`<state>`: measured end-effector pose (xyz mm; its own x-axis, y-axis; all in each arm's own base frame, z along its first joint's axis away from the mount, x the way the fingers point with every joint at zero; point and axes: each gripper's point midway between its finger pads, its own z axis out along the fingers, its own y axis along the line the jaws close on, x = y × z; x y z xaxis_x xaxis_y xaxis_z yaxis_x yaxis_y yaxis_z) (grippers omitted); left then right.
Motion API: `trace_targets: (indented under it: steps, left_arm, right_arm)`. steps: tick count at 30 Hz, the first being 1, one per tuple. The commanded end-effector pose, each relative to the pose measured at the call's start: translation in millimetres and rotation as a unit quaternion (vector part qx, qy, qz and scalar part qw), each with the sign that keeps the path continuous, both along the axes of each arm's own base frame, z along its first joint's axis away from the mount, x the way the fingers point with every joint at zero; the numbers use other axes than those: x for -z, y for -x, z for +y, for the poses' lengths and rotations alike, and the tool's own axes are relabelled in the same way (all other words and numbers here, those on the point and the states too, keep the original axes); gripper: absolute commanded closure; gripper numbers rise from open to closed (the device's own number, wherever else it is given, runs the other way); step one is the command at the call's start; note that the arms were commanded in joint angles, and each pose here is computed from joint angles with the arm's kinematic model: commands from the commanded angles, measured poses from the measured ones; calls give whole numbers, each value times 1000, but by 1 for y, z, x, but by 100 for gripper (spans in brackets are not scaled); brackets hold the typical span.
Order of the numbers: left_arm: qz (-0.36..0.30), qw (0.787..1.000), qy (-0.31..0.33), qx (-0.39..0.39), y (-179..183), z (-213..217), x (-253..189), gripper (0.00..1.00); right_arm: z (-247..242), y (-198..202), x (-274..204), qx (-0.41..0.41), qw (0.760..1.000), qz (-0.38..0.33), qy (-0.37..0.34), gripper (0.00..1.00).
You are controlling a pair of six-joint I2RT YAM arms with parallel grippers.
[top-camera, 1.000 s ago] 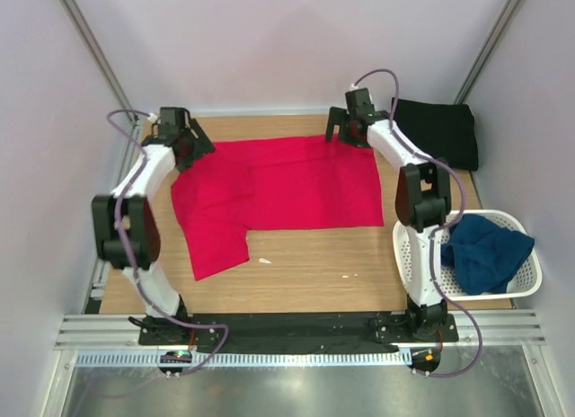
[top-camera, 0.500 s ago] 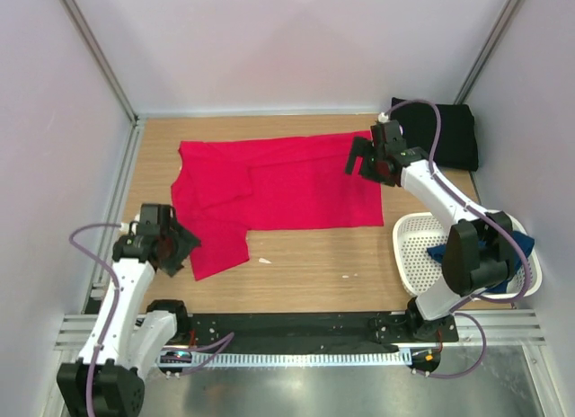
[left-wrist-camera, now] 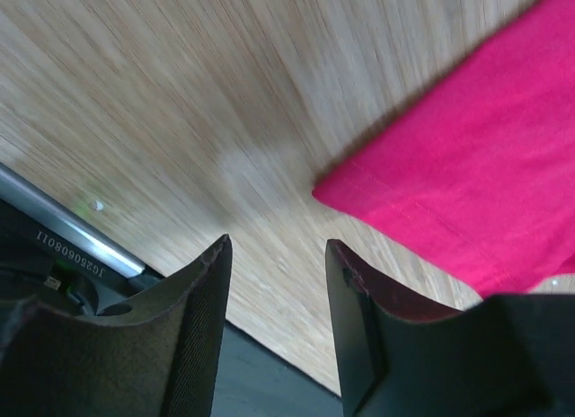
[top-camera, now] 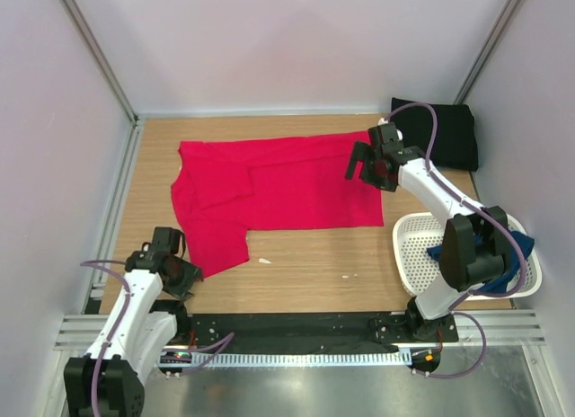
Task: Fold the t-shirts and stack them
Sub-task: Fold the tshirt
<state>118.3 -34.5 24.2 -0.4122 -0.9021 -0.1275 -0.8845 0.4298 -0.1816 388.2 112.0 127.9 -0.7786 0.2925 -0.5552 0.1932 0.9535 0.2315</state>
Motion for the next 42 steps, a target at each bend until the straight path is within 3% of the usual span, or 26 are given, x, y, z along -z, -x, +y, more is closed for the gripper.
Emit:
trace_targets:
  steps: [1,9,18,22,30,37,42]
  left_arm:
    - [-34,998,-36,-26,-21,14,0,53]
    - [-89,994,-61,-9,-51,21,2,56]
    - [-64,996,-62,-1,-39,21,21,64]
    - [-56,997,-60,5,-38,20,17,73]
    - [-18,996,-81,32,-28,21,10,58]
    - [28,992,-103,65,-17,15,11,57]
    - [24,992,-114,56,-16,17,11,61]
  right_arm:
    - [-7,11,3,21,1000,4,8,0]
    - [-23,25,16,37,998,22,40,0]
    - [-46,39,22,70,993,41,89,0]
    - [-50,48,33,94,990,59,91,0]
    - [-47,48,38,98,990,61,81,0]
    - [-49,43,40,100,989,61,88,0]
    - [-47,44,45,100,990,61,84,0]
